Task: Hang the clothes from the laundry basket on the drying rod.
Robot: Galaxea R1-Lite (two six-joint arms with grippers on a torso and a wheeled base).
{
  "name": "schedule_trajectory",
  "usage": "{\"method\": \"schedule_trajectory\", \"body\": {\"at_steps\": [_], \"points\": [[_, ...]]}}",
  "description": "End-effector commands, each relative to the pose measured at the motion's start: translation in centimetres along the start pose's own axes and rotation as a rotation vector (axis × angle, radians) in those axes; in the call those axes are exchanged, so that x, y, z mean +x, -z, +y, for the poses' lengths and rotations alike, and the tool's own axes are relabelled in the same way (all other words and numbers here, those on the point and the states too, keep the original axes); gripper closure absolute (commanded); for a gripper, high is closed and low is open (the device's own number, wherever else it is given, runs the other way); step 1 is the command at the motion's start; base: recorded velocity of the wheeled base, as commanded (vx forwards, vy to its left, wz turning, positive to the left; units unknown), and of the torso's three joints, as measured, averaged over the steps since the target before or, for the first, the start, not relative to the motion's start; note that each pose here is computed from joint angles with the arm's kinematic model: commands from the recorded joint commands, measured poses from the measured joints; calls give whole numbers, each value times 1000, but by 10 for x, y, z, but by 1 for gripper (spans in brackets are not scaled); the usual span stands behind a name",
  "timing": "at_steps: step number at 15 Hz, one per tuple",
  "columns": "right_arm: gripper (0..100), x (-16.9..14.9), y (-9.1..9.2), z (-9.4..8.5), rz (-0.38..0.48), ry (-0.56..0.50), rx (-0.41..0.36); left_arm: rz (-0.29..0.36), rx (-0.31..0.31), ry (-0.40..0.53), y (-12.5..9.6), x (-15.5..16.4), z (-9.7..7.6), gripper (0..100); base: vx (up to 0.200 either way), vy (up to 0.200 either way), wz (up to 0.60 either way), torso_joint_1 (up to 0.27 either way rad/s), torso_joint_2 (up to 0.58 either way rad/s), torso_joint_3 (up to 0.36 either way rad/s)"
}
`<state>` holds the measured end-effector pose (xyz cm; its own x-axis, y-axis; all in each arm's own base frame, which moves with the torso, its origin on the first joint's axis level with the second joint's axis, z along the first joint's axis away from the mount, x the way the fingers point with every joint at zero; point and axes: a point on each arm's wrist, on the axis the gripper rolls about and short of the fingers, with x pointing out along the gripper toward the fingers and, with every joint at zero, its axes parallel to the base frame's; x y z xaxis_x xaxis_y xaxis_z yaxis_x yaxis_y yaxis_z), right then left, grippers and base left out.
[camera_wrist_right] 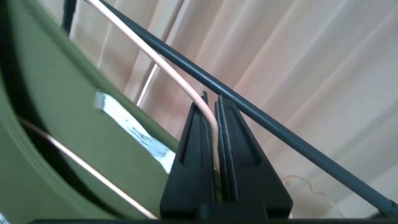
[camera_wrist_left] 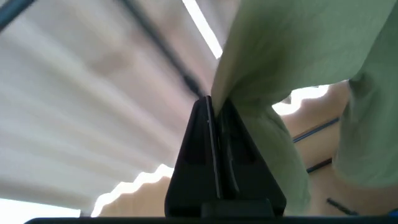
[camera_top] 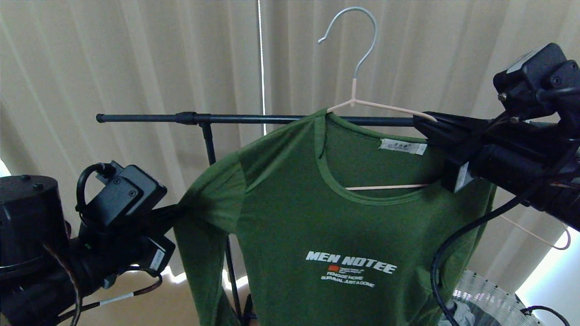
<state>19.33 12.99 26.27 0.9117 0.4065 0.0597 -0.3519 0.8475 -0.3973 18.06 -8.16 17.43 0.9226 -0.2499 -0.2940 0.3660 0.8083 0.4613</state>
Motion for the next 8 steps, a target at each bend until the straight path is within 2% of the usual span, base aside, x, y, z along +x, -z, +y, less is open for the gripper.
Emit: {"method": "schedule_trajectory", "body": {"at_steps": [1, 3, 8], "points": [[100, -5, 0, -4, -1, 15, 0, 38, -10, -48, 11, -3, 9, 100, 0, 0, 0, 0, 0, 0], [100, -9, 4, -8, 11, 31, -3, 50, -25, -74, 17, -9, 13, 100, 0, 0, 0, 0, 0, 0], [100, -10, 3, -9, 10, 32, -2, 35, -28, -74, 13, -9, 14, 100, 0, 0, 0, 0, 0, 0]]}}
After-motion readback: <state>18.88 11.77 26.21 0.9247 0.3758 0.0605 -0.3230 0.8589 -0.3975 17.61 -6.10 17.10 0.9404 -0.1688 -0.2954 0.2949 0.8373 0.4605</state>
